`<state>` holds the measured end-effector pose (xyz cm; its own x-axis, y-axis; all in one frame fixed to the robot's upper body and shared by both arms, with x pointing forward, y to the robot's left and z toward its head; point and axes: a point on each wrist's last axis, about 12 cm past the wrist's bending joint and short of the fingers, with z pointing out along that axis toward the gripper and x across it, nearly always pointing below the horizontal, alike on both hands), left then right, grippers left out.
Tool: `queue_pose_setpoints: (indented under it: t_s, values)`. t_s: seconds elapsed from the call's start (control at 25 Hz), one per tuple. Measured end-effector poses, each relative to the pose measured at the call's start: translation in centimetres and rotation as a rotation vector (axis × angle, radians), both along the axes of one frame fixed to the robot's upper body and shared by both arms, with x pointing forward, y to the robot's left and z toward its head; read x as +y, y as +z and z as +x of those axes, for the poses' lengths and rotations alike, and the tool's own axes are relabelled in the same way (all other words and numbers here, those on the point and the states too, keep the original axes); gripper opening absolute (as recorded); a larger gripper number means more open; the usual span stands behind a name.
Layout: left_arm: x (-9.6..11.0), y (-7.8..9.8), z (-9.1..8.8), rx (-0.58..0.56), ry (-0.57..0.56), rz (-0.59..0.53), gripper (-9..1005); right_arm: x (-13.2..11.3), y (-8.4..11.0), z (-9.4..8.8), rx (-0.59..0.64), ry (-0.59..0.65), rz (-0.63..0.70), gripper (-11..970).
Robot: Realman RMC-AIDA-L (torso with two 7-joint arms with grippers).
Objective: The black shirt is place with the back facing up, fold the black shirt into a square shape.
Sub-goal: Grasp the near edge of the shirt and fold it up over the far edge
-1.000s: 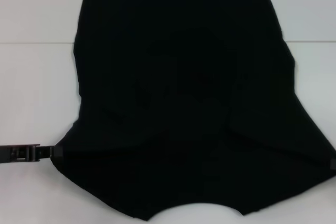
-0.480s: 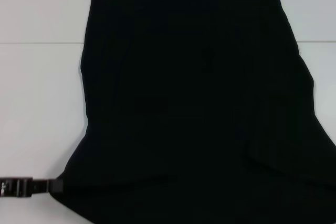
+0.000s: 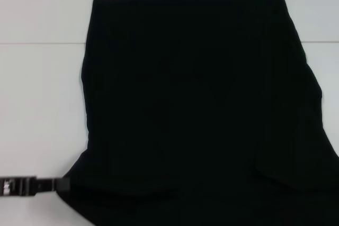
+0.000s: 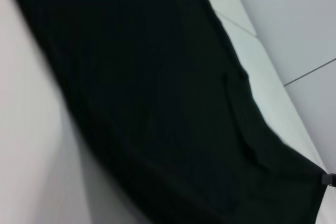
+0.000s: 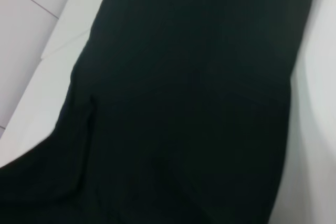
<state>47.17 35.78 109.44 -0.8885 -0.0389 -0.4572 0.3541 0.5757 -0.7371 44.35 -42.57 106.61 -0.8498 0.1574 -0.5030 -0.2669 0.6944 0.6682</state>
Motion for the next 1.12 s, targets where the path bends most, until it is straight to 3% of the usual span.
queue_pose_setpoints:
  t_s: [0.24,0.56,0.8,1.12]
  values:
    - [-1.2,1.6,4.5,-0.073,-0.011,-0.006,25,0.8,1.9,3.9,-0.087,0.013,-0.008,50]
    - [-4.2,4.5,13.8,-0.244,0.104,0.02,26,2.8,4.7,10.7,-0.257,-0.076,-0.009,52]
    - [-5.3,5.5,17.5,-0.369,0.259,0.054,26,5.1,5.5,15.9,-0.312,-0.166,-0.089,53]
    - [-7.0,5.2,20.3,-0.493,0.377,0.131,25,9.1,6.3,21.5,-0.35,-0.207,-0.227,55]
